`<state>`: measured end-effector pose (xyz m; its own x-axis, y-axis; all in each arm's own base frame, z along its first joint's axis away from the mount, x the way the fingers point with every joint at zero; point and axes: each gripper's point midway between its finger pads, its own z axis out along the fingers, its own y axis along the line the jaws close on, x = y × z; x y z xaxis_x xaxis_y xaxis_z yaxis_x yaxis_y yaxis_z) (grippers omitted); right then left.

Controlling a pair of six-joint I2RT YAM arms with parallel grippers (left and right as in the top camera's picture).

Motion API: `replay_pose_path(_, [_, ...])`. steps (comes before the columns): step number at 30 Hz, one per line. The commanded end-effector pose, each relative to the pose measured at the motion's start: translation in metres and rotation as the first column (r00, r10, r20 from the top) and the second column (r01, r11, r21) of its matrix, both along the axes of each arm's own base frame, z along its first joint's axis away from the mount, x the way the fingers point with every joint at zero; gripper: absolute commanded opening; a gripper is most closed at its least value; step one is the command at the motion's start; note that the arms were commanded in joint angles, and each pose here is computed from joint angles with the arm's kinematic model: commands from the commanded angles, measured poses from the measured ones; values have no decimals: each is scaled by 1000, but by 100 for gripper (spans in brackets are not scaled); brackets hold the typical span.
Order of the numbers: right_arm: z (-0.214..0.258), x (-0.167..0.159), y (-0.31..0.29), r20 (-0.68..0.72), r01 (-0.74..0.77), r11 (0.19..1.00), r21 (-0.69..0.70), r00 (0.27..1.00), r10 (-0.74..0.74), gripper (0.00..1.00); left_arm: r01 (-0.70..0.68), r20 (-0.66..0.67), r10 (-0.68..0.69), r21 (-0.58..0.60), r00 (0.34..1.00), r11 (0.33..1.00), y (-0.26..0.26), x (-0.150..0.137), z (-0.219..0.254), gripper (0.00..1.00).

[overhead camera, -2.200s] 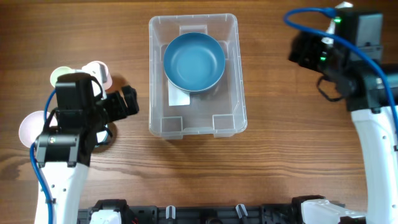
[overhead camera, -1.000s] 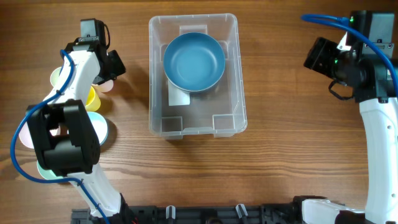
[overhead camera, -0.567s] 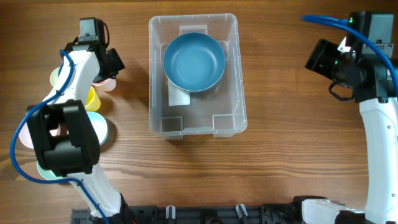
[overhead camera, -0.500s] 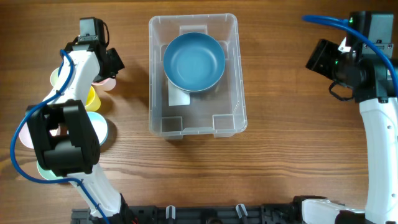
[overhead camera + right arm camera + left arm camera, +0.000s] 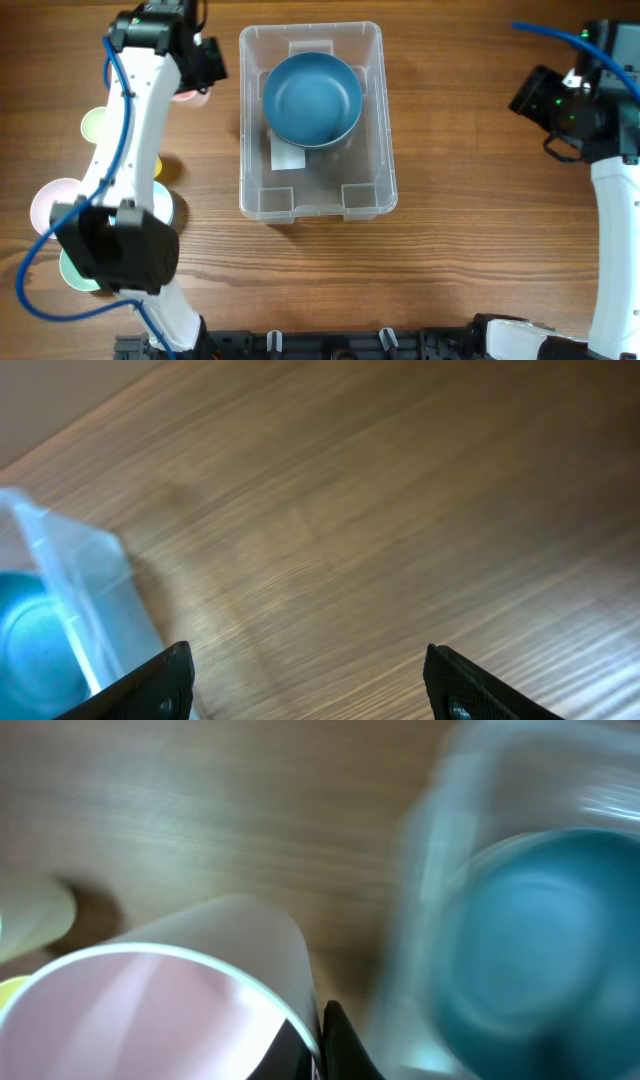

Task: Pack container
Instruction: 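Carry the pink cup with the left gripper into the container's lower right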

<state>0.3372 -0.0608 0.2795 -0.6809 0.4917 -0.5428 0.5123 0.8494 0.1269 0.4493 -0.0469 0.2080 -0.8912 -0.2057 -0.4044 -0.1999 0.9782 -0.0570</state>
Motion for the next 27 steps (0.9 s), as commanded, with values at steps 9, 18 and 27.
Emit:
replay_pose_path(9, [-10, -9, -21, -43, 74, 997, 35, 996, -72, 75, 351, 84, -345, -80, 935, 933, -197, -95, 63, 4])
replay_pose_path(18, [-10, -10, -20, -45, 74, 997, 36, 996, -72, 75, 409, -49, -414, -93, 909, 908, -253, -148, 23, 4])
replay_pose_path(27, [-11, -11, -20, -50, 74, 997, 36, 996, -72, 75, 97, -215, -134, -173, 967, 980, -256, -162, -51, 4])
